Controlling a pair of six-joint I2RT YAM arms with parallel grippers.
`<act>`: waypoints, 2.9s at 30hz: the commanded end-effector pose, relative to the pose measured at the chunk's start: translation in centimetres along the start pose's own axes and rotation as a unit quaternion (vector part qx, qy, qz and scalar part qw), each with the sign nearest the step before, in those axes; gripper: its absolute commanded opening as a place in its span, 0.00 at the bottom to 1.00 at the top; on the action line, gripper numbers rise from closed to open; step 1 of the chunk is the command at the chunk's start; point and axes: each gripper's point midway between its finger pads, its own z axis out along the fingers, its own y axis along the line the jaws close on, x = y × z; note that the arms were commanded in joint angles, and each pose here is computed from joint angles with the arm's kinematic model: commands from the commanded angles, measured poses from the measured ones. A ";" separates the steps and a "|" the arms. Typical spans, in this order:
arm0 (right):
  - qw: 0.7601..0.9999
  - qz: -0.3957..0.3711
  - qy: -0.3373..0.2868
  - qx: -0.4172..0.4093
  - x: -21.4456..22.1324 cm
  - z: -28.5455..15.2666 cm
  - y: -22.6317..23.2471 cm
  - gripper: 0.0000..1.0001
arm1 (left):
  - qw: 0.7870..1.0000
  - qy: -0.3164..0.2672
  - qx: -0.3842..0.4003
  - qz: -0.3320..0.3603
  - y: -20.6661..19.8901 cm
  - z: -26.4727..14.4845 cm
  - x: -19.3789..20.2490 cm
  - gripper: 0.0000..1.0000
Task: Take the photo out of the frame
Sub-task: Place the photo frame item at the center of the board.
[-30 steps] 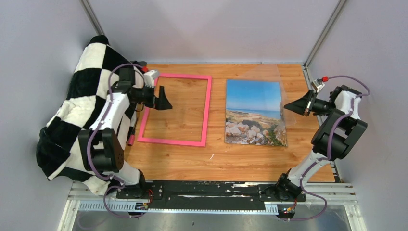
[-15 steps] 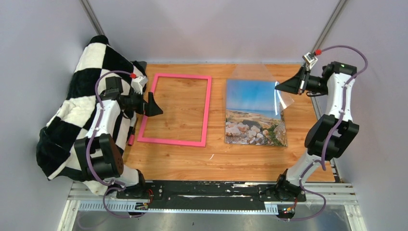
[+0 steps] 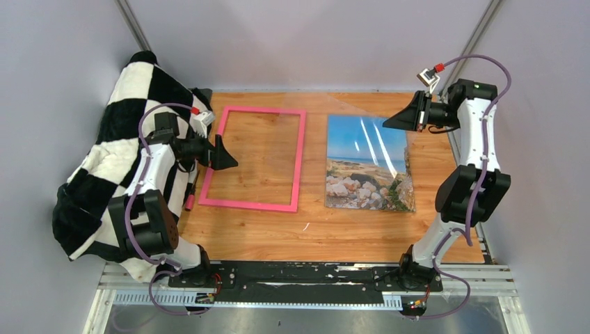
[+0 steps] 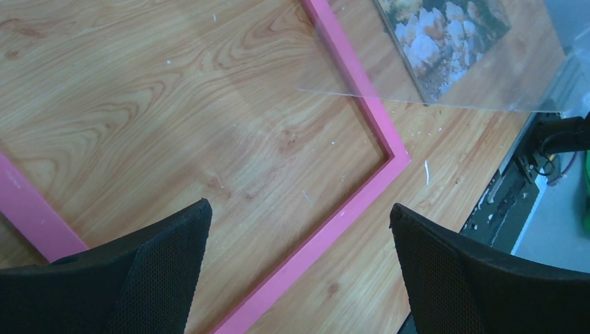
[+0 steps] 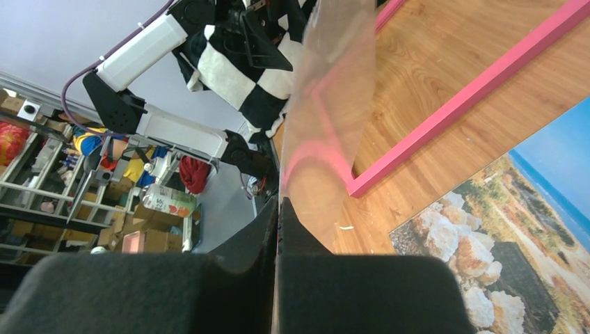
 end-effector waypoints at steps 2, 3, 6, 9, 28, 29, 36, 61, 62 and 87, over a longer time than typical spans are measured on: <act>0.995 0.050 -0.047 -0.078 0.1 1.7 -0.1 0.00 | 1.000 0.000 0.026 -0.006 -0.3 0.5 0.8 1.00; 0.994 0.061 -0.047 -0.076 0.5 1.9 -1.2 0.00 | 1.000 0.002 0.026 -0.007 -0.2 0.5 1.0 1.00; 0.992 0.097 -0.049 -0.071 1.9 2.2 -5.1 0.00 | 1.000 0.003 0.026 -0.010 -0.1 0.6 1.0 1.00; 0.989 0.123 -0.047 -0.065 3.5 2.4 -8.4 0.00 | 1.000 0.016 0.016 -0.010 0.1 1.0 1.2 1.00; 0.985 0.142 -0.090 -0.030 7.8 0.3 -13.6 0.01 | 0.988 0.016 -0.143 -0.047 5.4 5.0 -0.1 1.00; 0.986 0.135 -0.091 -0.029 7.9 0.3 -13.4 0.01 | 0.989 0.009 -0.140 -0.049 5.2 5.2 -0.2 1.00; 0.992 0.078 -0.092 -0.025 8.0 0.3 -13.5 0.17 | 0.992 0.014 -0.117 -0.041 4.4 6.9 0.7 1.00; 0.993 0.048 -0.106 -0.004 6.5 -1.7 -14.8 1.00 | 0.999 -0.009 -0.040 0.012 0.3 8.5 -0.1 1.00; 0.995 0.039 -0.097 -0.002 6.4 -1.9 -14.5 1.00 | 0.999 -0.012 -0.044 0.019 0.3 8.4 -0.3 1.00; 0.748 -0.385 -0.074 0.536 0.8 -13.3 -9.7 1.00 | 0.990 -0.035 -0.124 0.051 1.7 6.6 -2.2 1.00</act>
